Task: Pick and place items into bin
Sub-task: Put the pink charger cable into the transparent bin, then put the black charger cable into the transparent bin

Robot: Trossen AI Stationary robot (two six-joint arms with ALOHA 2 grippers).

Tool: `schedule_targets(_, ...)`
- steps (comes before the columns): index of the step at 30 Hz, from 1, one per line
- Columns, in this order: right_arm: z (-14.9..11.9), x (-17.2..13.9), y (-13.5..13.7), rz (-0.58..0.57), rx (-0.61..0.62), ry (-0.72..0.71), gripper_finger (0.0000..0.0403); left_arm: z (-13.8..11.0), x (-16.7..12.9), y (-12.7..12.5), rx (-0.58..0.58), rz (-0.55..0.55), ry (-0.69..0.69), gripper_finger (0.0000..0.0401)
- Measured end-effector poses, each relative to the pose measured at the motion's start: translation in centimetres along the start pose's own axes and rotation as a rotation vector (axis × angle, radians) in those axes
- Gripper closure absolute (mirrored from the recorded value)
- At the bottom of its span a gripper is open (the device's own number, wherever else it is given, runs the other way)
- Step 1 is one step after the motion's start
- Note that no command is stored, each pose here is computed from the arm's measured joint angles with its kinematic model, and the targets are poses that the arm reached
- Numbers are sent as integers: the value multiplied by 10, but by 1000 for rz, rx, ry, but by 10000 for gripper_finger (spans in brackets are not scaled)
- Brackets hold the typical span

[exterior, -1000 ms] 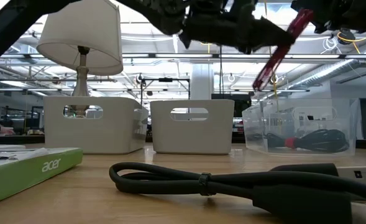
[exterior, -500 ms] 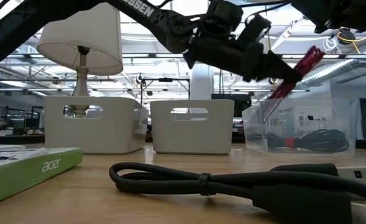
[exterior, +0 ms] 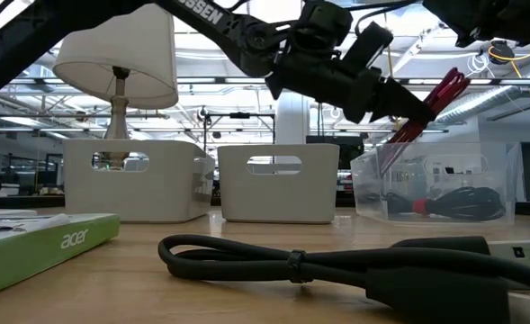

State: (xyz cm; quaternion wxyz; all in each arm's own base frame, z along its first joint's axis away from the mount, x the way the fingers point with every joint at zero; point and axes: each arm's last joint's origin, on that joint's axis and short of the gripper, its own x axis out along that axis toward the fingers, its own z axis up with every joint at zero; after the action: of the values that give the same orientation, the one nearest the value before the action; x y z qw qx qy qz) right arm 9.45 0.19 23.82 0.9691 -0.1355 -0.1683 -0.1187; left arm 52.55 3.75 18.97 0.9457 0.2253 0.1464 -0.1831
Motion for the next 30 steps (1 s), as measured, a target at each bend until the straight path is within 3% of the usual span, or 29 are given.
schedule_targets(11, -1, 0, 0, 3, -3, 8, 403, -1, -1, 2, -70, 31, 16, 254)
schedule_targets(17, -1, 0, 0, 5, -4, 12, 403, 2, -2, 4, -115, 141, 74, 202)
schedule_targets(23, -2, 0, 1, 9, 25, 22, 403, 58, -23, -18, -12, 69, 61, 184)
schedule_targets(30, -5, 1, 2, 17, 64, 47, 403, 115, -56, -66, -32, -78, 143, 183)
